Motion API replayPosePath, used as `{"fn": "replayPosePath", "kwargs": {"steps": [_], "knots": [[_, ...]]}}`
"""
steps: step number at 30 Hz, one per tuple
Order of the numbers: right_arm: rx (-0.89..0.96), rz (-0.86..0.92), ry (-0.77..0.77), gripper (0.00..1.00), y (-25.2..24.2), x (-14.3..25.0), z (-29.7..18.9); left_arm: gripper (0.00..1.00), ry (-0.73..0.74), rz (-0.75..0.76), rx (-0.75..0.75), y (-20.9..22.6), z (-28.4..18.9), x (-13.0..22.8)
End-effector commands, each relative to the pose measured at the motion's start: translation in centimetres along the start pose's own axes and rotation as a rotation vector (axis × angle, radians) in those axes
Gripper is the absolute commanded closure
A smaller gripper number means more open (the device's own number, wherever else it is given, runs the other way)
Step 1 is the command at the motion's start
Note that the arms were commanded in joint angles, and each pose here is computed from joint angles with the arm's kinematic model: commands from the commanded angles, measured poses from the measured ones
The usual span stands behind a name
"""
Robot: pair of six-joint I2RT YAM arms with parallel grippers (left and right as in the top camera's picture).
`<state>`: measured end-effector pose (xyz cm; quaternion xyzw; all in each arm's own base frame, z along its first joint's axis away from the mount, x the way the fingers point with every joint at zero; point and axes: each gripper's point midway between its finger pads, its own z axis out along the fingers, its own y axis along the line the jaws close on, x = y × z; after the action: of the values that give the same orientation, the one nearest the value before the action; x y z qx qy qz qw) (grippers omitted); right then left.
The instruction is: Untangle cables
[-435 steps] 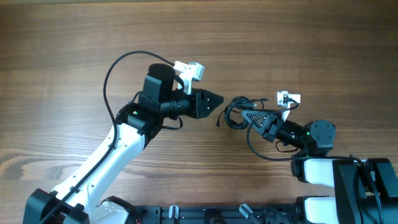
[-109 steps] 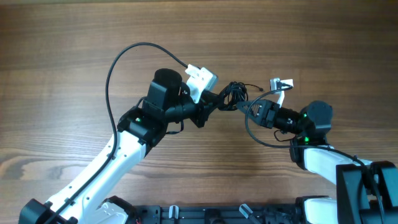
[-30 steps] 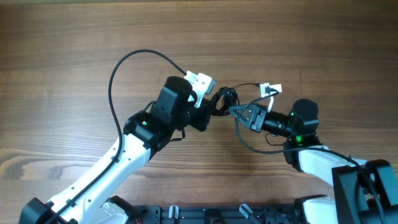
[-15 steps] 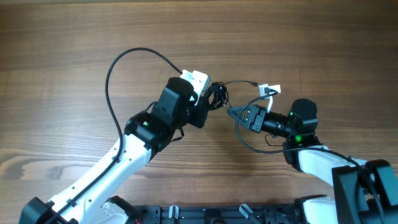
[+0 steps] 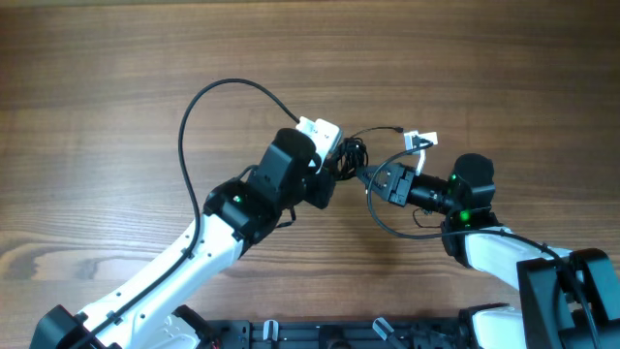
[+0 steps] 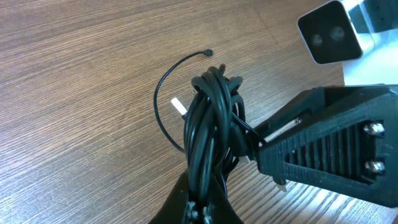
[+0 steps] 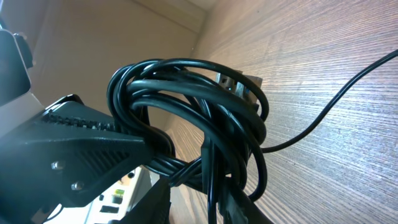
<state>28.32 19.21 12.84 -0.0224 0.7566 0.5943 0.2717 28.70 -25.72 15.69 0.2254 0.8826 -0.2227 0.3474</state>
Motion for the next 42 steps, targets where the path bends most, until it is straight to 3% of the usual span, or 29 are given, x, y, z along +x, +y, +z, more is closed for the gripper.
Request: {"fn": "replayPosePath", "kwargs": {"steps": [1, 7, 16, 24, 27, 33, 34, 35, 38, 39, 40, 42], "knots": [[0.011, -0.026, -0.016, 0.75, 0.0, -0.3, 0.2, 0.96, 0.001, 0.019, 0.035, -1.6, 0.1, 0.0], [0.008, -0.026, -0.008, 0.95, 0.5, 0.3, 1.1, 0.96, 0.014, 0.054, 0.072, -3.5, 0.1, 0.6], [-0.09, -0.016, -0.027, 0.95, 3.1, -0.7, 1.0, 0.96, 0.035, 0.054, 0.082, -3.7, 0.1, 1.1], [0.009, 0.051, -0.076, 0.92, 0.8, -1.1, 1.1, 0.96, 0.075, 0.071, 0.334, -7.9, -0.8, 1.8], [0.025, 0.095, -0.103, 0.9, 0.5, -1.6, 1.0, 0.96, 0.104, 0.163, 0.471, -9.9, -1.7, 2.8], [0.008, 0.213, -0.129, 0.91, 0.8, -2.2, 1.0, 0.96, 0.195, 0.166, 0.468, -9.5, -2.0, 5.0], [0.006, 0.236, -0.126, 0.83, 0.8, -2.1, 1.0, 0.96, 0.195, 0.164, 0.456, -9.3, -1.9, 5.0], [0.004, 0.238, -0.116, 0.55, 0.8, -1.9, 1.0, 0.96, 0.187, 0.166, 0.422, -8.8, -1.6, 4.8], [0.008, 0.248, -0.089, 0.28, 0.6, -1.4, 1.0, 0.96, 0.158, 0.157, 0.278, -6.3, -0.7, 4.1], [0.004, 0.248, -0.078, 0.06, 0.7, -1.2, 1.1, 0.96, 0.145, 0.126, 0.215, -5.0, -0.4, 3.6], [-0.001, 0.246, -0.069, 0.01, 0.8, -1.0, 1.1, 0.96, 0.135, 0.086, 0.168, -3.9, -0.3, 3.2], [-0.004, 0.21, -0.062, 0.0, 0.9, -0.9, 1.1, 0.96, 0.121, 0.029, 0.118, -2.0, -0.2, 2.6]]}}
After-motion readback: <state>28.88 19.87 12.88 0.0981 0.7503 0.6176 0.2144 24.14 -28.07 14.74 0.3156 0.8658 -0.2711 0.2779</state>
